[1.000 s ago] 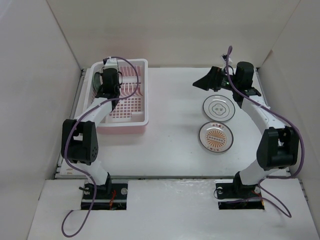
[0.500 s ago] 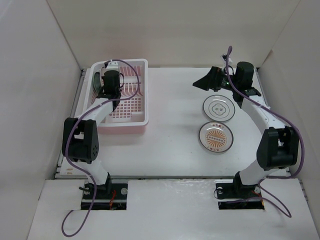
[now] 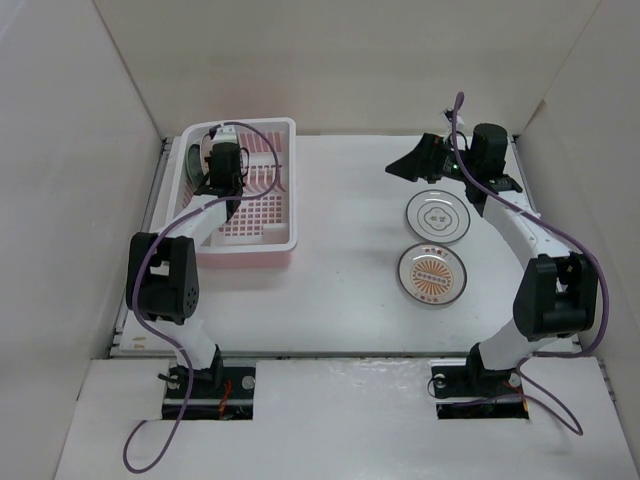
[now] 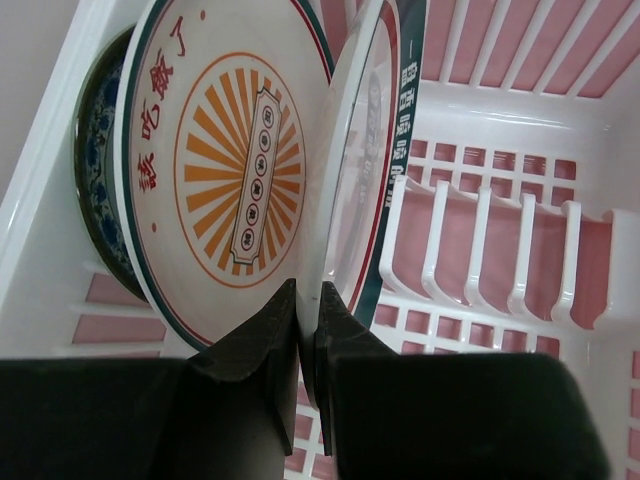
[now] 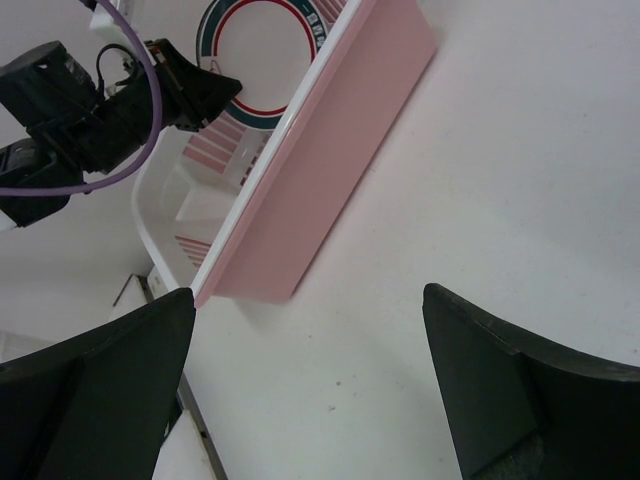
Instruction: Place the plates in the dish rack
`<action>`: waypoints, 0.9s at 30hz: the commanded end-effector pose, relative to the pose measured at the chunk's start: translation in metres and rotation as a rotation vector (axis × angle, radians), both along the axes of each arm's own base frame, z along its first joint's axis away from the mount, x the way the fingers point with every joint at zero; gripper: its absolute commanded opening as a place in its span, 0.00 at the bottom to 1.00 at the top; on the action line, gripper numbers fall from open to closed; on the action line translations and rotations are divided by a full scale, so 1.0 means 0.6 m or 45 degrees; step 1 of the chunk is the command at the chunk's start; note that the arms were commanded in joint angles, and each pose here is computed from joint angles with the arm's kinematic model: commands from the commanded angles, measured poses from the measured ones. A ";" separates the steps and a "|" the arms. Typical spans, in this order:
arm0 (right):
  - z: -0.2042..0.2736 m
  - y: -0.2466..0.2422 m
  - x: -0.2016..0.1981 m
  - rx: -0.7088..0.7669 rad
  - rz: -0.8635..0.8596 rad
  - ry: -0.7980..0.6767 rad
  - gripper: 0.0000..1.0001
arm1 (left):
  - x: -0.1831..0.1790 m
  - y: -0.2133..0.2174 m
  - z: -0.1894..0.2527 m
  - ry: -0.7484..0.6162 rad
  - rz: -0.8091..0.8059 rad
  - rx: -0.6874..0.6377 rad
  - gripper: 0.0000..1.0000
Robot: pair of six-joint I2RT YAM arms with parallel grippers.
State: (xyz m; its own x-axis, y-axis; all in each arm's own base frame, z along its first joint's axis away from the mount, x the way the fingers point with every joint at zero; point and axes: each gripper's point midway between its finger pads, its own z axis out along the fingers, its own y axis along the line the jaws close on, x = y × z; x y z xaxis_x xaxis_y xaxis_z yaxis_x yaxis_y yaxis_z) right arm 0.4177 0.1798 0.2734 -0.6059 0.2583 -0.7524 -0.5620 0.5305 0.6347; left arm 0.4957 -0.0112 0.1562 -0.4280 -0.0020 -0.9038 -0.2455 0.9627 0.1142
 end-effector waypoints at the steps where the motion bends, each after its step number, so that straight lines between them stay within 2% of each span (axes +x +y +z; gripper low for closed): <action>1: 0.033 0.004 -0.004 -0.007 0.010 -0.097 1.00 | 0.006 0.003 0.018 -0.007 0.029 -0.035 0.00; 5: 0.034 0.005 -0.006 -0.004 0.023 -0.097 1.00 | 0.004 0.003 0.014 0.003 0.034 -0.042 0.01; 7: 0.034 0.005 -0.006 -0.004 0.023 -0.097 1.00 | 0.002 0.003 0.011 0.015 0.034 -0.041 0.19; 11: 0.034 0.011 -0.009 -0.003 0.035 -0.097 1.00 | -0.001 0.001 0.028 -0.008 0.035 -0.026 0.37; 17: 0.031 0.017 -0.013 -0.010 0.049 -0.095 1.00 | -0.007 -0.012 0.044 -0.019 0.007 0.000 0.42; 22: 0.028 0.017 -0.009 -0.018 0.051 -0.092 1.00 | -0.011 -0.028 0.101 -0.096 -0.044 -0.034 0.52; 27: 0.015 0.014 0.000 -0.043 0.033 -0.078 1.00 | -0.024 -0.035 0.146 -0.151 -0.015 -0.002 0.55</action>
State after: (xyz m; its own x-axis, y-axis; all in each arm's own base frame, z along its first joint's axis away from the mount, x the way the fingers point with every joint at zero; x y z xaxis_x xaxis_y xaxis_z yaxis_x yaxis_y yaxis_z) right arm 0.4138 0.1851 0.2690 -0.6123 0.2340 -0.7552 -0.5707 0.5304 0.6270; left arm 0.4816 -0.0336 0.1746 -0.4535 0.0111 -0.8912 -0.2069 0.9713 0.1174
